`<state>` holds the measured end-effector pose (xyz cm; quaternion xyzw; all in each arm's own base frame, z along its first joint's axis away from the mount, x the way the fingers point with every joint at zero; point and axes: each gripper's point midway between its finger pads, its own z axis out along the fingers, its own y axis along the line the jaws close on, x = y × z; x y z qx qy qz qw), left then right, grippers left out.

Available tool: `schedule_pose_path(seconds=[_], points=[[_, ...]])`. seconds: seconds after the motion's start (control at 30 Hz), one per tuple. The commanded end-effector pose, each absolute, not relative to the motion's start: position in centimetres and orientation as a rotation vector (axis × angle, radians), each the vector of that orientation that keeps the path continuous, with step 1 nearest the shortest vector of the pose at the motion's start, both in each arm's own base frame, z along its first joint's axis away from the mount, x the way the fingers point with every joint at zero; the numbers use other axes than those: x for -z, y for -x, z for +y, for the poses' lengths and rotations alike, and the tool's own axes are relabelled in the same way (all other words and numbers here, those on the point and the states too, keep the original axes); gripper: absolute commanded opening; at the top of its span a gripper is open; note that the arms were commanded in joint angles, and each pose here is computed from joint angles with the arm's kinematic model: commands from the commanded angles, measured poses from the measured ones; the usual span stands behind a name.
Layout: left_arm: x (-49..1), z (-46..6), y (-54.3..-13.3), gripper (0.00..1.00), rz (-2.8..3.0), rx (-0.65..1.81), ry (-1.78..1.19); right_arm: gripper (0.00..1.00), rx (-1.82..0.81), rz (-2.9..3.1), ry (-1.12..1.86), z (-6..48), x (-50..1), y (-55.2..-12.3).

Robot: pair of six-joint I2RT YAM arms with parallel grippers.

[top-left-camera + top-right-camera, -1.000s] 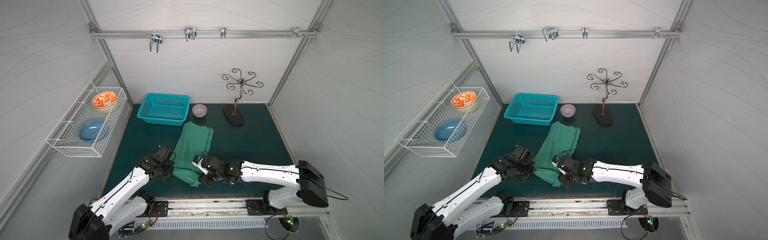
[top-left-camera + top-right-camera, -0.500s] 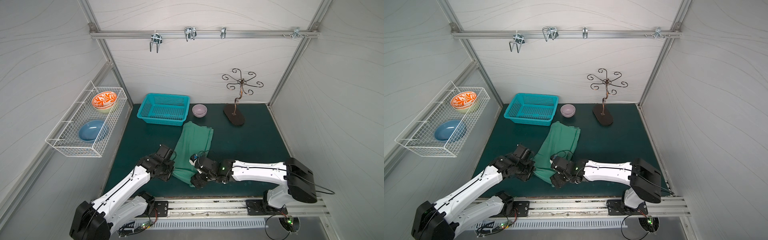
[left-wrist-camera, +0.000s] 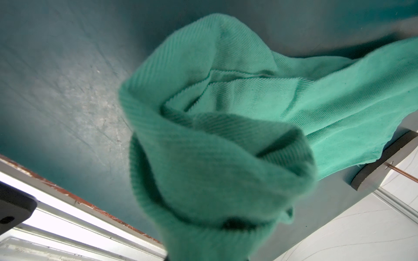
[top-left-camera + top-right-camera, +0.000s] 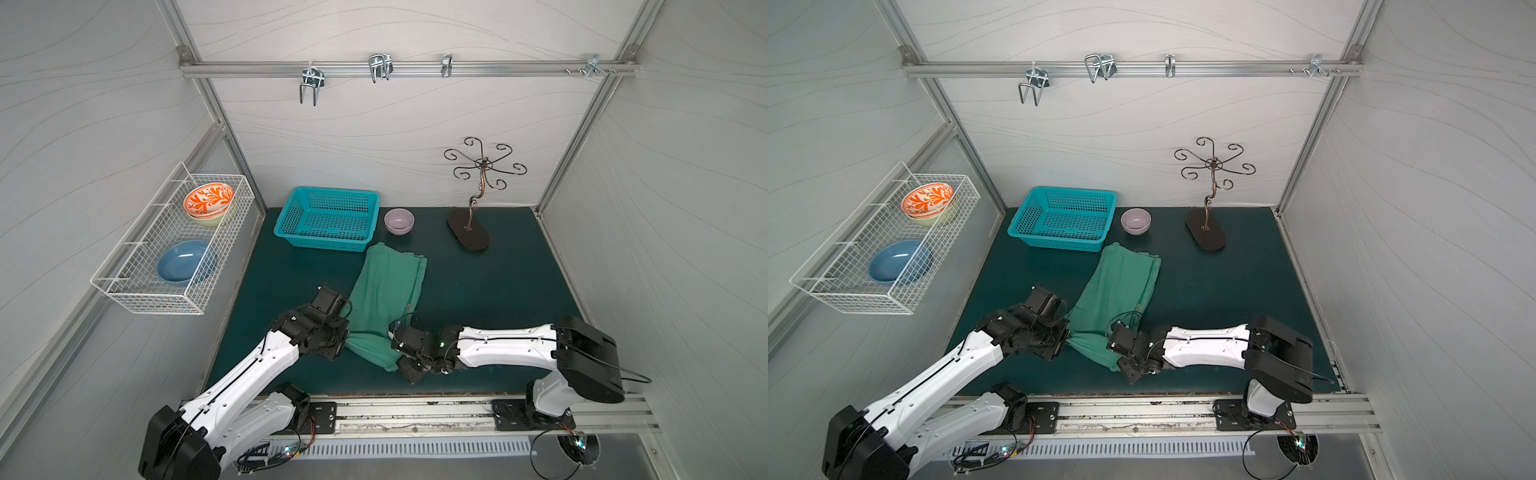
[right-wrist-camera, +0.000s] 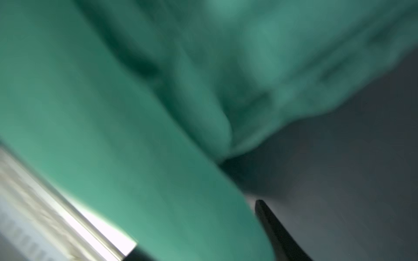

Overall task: Roll up the long pants
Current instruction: Roll the long pant at the center of the board.

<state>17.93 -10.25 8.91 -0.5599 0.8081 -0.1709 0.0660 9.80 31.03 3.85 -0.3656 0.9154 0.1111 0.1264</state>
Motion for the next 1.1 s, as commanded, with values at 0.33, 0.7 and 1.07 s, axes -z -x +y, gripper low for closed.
schedule_pose_path(seconds=[0.33,0.7,1.07], points=[[-9.8,-8.8,-18.1,0.00,2.363,0.492,1.700,0.79,-0.578,2.378,1.267,33.3,-12.2,-8.3],[-8.6,-8.0,-17.0,0.00,2.370,0.429,1.734,0.68,-0.656,2.348,1.322,40.4,-10.4,-9.1],[-6.7,-6.9,-16.6,0.01,2.397,0.309,1.729,0.00,-0.947,2.525,1.322,40.5,-6.5,-7.4]])
